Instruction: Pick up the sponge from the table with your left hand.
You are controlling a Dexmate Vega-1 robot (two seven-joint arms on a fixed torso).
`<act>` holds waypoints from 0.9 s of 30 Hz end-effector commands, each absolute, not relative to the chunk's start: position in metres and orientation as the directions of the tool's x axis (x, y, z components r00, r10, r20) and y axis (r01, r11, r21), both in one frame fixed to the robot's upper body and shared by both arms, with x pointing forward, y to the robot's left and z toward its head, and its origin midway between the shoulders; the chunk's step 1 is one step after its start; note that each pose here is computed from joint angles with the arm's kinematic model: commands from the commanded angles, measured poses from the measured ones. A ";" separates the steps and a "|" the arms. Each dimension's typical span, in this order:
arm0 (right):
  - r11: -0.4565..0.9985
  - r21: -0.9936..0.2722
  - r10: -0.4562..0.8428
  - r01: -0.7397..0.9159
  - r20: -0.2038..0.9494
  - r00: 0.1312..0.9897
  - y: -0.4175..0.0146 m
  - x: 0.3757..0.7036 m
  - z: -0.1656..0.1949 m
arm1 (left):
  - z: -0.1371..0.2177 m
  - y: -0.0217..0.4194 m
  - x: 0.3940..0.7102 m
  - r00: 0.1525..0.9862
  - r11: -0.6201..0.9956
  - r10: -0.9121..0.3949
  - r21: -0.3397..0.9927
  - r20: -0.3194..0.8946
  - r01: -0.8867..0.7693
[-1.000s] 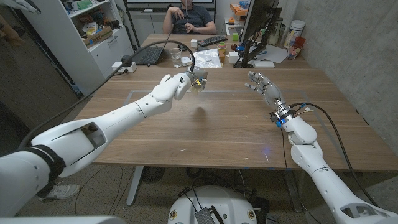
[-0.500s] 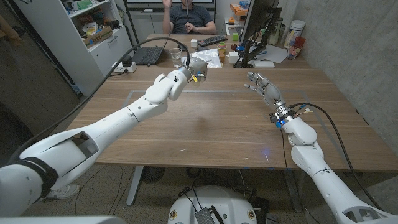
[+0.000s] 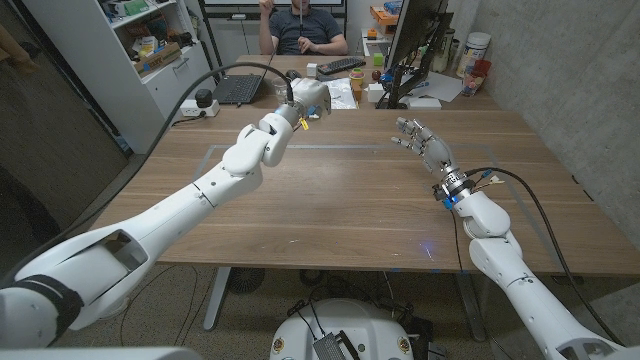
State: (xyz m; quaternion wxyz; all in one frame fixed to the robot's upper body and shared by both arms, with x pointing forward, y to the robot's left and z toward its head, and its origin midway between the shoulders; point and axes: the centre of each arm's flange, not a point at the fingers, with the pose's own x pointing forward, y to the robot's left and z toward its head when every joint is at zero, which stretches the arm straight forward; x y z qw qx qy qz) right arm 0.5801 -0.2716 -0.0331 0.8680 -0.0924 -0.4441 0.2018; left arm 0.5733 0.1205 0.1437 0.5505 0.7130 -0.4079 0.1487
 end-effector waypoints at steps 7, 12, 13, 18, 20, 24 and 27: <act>0.902 -0.337 0.431 -0.269 0.739 0.518 -0.270 0.571 -0.040 | 0.146 0.143 0.533 0.387 0.200 -0.366 0.477 0.847 -0.856; 0.901 -0.339 0.433 -0.271 0.739 0.517 -0.270 0.568 -0.043 | 0.146 0.148 0.526 0.319 0.297 -0.332 0.419 0.888 -0.858; 0.904 -0.332 0.427 -0.269 0.738 0.522 -0.270 0.567 -0.043 | 0.146 0.148 0.524 0.311 0.303 -0.331 0.412 0.891 -0.859; 0.904 -0.331 0.426 -0.269 0.740 0.520 -0.271 0.565 -0.044 | 0.145 0.155 0.517 0.243 0.429 -0.280 0.348 0.929 -0.834; 0.904 -0.332 0.426 -0.268 0.739 0.522 -0.270 0.564 -0.045 | 0.146 0.157 0.514 0.235 0.448 -0.268 0.336 0.934 -0.828; 0.903 -0.332 0.429 -0.273 0.737 0.522 -0.268 0.563 -0.047 | 0.144 0.162 0.510 0.199 0.498 -0.246 0.300 0.949 -0.814; 0.899 -0.337 0.436 -0.278 0.735 0.519 -0.267 0.563 -0.048 | 0.142 0.165 0.508 0.189 0.539 -0.225 0.283 0.956 -0.794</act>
